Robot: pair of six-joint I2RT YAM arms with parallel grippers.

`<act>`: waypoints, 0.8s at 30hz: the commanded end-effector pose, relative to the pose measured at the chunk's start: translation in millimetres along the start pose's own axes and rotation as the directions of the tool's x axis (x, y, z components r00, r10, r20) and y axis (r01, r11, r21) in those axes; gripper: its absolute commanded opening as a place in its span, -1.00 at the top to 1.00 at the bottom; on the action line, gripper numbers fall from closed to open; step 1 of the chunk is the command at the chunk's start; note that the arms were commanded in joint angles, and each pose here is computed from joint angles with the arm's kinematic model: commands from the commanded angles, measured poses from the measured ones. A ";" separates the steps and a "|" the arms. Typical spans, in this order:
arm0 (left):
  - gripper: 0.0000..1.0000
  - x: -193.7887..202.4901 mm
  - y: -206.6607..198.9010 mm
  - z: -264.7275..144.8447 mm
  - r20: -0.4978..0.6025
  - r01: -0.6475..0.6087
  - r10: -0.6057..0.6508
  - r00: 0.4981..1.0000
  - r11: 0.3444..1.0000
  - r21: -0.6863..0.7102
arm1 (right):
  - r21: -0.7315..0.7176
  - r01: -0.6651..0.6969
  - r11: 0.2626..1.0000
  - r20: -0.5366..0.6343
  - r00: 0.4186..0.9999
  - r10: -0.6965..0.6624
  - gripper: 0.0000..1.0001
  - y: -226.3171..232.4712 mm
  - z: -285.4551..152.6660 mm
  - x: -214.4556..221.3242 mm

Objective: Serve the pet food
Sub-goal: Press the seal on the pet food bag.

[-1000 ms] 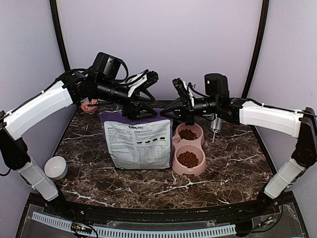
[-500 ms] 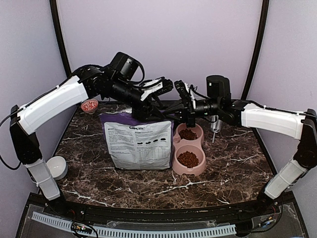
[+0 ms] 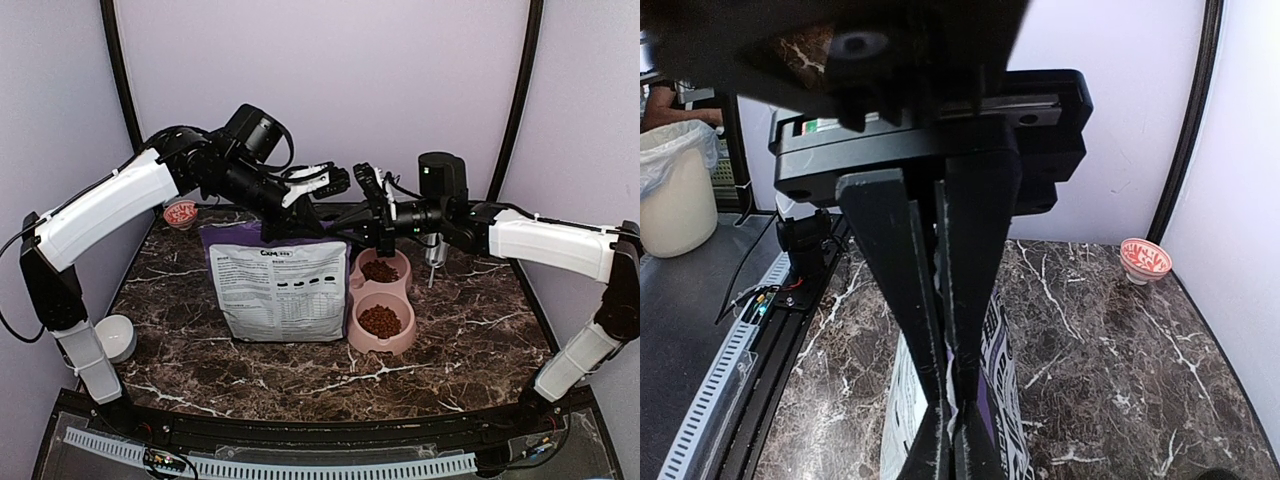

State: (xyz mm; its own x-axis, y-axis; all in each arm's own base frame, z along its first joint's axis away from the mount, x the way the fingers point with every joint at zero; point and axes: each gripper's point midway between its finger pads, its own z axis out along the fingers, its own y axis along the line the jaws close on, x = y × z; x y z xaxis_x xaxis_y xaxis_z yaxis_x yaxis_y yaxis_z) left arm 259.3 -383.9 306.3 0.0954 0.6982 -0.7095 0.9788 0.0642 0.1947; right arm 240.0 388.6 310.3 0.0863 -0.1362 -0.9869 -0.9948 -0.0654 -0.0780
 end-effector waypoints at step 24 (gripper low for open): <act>1.00 15.4 7.8 -5.6 -0.072 0.037 -0.041 0.997 0.998 -0.058 | 0.001 0.031 1.000 0.006 1.000 -0.031 1.00 10.9 -5.6 -0.9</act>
State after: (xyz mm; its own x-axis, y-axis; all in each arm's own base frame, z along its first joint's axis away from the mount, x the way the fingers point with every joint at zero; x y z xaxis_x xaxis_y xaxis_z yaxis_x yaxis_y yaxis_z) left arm 259.4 -380.5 301.0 0.0573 0.7282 -0.6829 0.9793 0.0920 0.1803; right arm 239.2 384.5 308.4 0.1052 -0.1387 -0.9847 -0.9940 -0.0443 -0.0999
